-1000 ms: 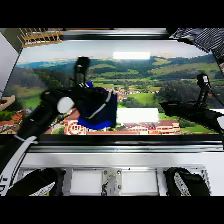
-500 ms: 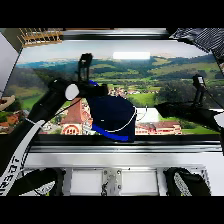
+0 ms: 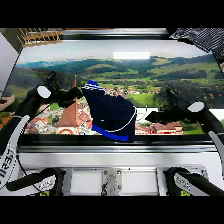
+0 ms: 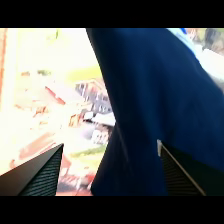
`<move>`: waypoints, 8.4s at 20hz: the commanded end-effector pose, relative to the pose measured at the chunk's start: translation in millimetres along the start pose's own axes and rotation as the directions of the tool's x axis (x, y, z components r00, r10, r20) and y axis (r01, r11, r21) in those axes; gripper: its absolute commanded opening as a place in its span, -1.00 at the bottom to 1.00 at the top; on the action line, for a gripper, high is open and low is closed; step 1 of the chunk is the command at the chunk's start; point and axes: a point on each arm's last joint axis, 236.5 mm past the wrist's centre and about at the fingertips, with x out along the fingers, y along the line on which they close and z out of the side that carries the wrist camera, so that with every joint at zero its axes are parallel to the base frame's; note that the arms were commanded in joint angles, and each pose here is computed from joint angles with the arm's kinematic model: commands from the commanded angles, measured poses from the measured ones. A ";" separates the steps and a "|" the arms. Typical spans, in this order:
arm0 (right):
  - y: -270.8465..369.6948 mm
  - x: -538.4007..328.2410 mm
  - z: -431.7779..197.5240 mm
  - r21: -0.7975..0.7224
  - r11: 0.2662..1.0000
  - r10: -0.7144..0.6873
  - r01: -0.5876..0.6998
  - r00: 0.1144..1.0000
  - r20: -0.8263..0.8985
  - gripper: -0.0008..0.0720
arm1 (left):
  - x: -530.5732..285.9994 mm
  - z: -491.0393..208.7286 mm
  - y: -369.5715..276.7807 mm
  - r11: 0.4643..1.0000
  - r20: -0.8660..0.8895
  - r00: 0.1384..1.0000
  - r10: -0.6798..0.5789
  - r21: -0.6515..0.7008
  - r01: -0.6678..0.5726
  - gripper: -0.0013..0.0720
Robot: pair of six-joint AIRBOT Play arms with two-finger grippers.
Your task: Fold the clothes and pants, and hang the long-sleeved shirts on hangers.
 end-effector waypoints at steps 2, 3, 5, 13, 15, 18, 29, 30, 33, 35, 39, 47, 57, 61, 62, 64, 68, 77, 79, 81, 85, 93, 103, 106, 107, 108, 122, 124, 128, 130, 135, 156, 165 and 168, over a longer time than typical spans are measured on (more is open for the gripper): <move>2.3 55.7 -32.1 0.010 1.000 0.018 -0.016 0.984 -0.176 0.54 | 41.6 26.3 -8.5 0.996 -0.023 0.998 -0.060 -0.071 0.059 0.76; 5.5 63.8 -36.2 0.003 1.000 0.019 -0.018 0.981 -0.193 0.54 | 51.0 27.6 -11.3 0.996 -0.040 0.997 -0.060 -0.071 0.057 0.76; 15.9 77.1 -37.9 0.004 0.999 0.034 -0.034 0.980 -0.196 0.53 | 70.0 25.4 -16.5 0.997 -0.092 0.994 -0.058 -0.060 0.053 0.76; 52.0 109.7 -43.2 -0.070 0.996 0.038 -0.051 0.983 -0.177 -0.15 | 102.5 20.9 -22.9 0.997 -0.191 0.980 -0.055 -0.069 0.042 0.57; 57.3 112.3 -40.3 -0.097 0.994 0.032 -0.049 0.986 -0.163 -0.92 | 96.3 27.0 -23.7 0.997 -0.174 0.983 -0.059 -0.067 0.048 -0.93; 68.4 91.4 -11.6 -0.180 0.983 0.017 -0.033 0.996 -0.090 -0.92 | 61.8 53.6 -33.1 0.995 -0.094 0.992 -0.088 -0.058 0.083 -0.95; 233.2 -182.8 40.2 -0.456 0.890 0.215 -0.002 0.883 0.417 -0.93 | -375.9 92.7 -203.6 0.816 0.561 0.675 -0.479 0.568 0.106 -0.95; 238.8 -194.9 34.6 -0.452 0.892 0.232 -0.010 0.868 0.439 -0.93 | -408.7 81.0 -214.1 0.794 0.593 0.628 -0.504 0.605 0.066 -0.95; 244.9 -214.8 24.7 -0.439 0.899 0.247 -0.015 0.843 0.478 -0.93 | -467.3 55.4 -232.4 0.747 0.641 0.535 -0.550 0.664 -0.026 -0.95; 232.4 -211.7 28.9 -0.378 0.926 0.195 0.005 0.850 0.489 -0.93 | -461.9 49.3 -244.1 0.722 0.616 0.546 -0.568 0.691 -0.029 -0.95; 168.7 -179.6 38.8 -0.199 0.968 -0.053 0.152 0.901 0.432 -0.93 | -353.8 65.6 -257.0 0.712 0.475 0.722 -0.504 0.701 0.036 -0.95; 22.6 -73.6 52.7 -0.001 0.925 -0.371 0.380 0.906 0.201 -0.69 | -51.3 86.7 -201.0 0.858 0.140 0.972 -0.186 0.505 0.092 0.76; -5.2 -165.3 65.9 0.119 0.905 -0.420 0.409 0.815 0.399 0.36 | -48.4 -3.4 24.8 0.961 -0.166 0.973 0.160 0.251 -0.116 0.90; 9.9 -174.8 65.1 0.112 0.920 -0.385 0.376 0.812 0.440 0.36 | -24.5 -97.9 96.1 0.987 -0.261 0.952 0.161 0.064 -0.149 0.90; 11.2 -173.8 65.1 0.112 0.923 -0.379 0.369 0.815 0.439 0.36 | -17.9 -113.6 99.5 0.991 -0.270 0.954 0.131 0.009 -0.134 0.90; 15.2 -172.0 65.5 0.114 0.930 -0.362 0.349 0.822 0.440 0.36 | -7.9 -133.2 101.4 0.992 -0.286 0.954 0.092 -0.060 -0.113 0.90; 19.2 -170.6 65.4 0.114 0.937 -0.346 0.330 0.828 0.441 0.36 | 6.1 -143.9 81.6 0.996 -0.275 0.961 0.038 -0.064 -0.058 0.90; 14.6 -163.3 51.4 0.130 0.936 -0.351 0.326 0.855 0.382 0.38 | 37.8 -172.3 48.6 0.999 -0.416 0.908 0.049 0.034 -0.038 -0.75; -8.1 -152.5 32.4 0.197 0.922 -0.380 0.332 0.871 0.311 0.48 | 37.1 -168.9 39.6 0.998 -0.409 0.911 0.046 0.065 -0.021 -0.95; -42.0 -130.8 2.3 0.358 0.879 -0.406 0.315 0.888 0.214 0.48 | 31.3 -157.3 28.4 0.996 -0.375 0.927 0.027 0.086 0.006 -0.95; -73.3 -60.4 -43.3 0.594 0.784 -0.315 0.179 0.940 0.133 0.90 | 18.9 -154.6 21.1 0.992 -0.345 0.939 0.007 0.118 0.036 -0.95; -92.8 -0.1 -18.0 0.765 0.642 -0.266 -0.046 0.923 0.278 0.86 | 14.3 -167.3 45.7 0.997 -0.355 0.935 0.025 0.077 0.002 -0.95; -84.8 25.1 -2.7 0.694 0.720 -0.294 -0.010 0.901 0.318 -0.56 | 14.3 -166.7 45.1 0.997 -0.353 0.935 0.024 0.077 0.003 -0.95; -84.9 21.2 3.8 0.628 0.778 -0.299 0.027 0.894 0.333 -0.92 | 14.3 -166.3 45.0 0.997 -0.352 0.936 0.024 0.077 0.004 -0.95; -81.9 18.6 7.4 0.589 0.806 -0.296 0.049 0.897 0.329 -0.92 | 14.1 -165.3 44.4 0.997 -0.350 0.936 0.023 0.078 0.005 -0.95; -78.0 13.8 11.8 0.540 0.837 -0.296 0.082 0.899 0.322 -0.92 | 12.8 -161.0 42.4 0.996 -0.341 0.940 0.025 0.091 0.007 -0.95; 195.9 -374.8 57.7 -0.165 0.926 -0.068 0.341 0.578 0.813 -0.92 | -478.5 -42.9 -206.4 0.721 0.544 0.573 -0.612 0.681 0.124 -0.95; 211.3 -396.5 33.8 -0.165 0.933 -0.035 0.321 0.534 0.845 -0.92 | -524.6 -66.0 -213.1 0.695 0.574 0.477 -0.666 0.710 0.117 -0.95; 216.1 -399.6 2.1 -0.122 0.962 -0.031 0.242 0.546 0.837 -0.92 | -557.1 -69.4 -222.1 0.680 0.597 0.389 -0.702 0.725 0.114 -0.95; 210.6 -378.4 -6.1 -0.093 0.977 -0.051 0.194 0.630 0.775 -0.92 | -524.4 -42.9 -223.6 0.704 0.583 0.466 -0.666 0.698 0.131 -0.95; 152.4 -288.2 14.7 0.053 0.977 -0.208 0.206 0.876 0.435 -0.92 | -344.4 65.8 -205.1 0.830 0.441 0.767 -0.466 0.519 0.206 -0.95; -33.4 -91.1 106.1 0.019 0.863 -0.500 0.504 0.851 0.158 -0.92 | -62.0 18.2 -42.1 0.939 -0.032 0.996 0.083 0.338 -0.068 -0.95; -66.2 -1.6 37.5 0.001 0.878 -0.478 0.479 0.876 0.062 -0.92 | 17.4 -127.1 72.7 0.951 -0.199 0.954 0.223 0.257 -0.169 -0.95; -61.3 7.1 35.7 0.008 0.889 -0.457 0.457 0.887 0.067 -0.91 | 19.2 -141.6 84.7 0.952 -0.231 0.942 0.243 0.245 -0.185 -0.95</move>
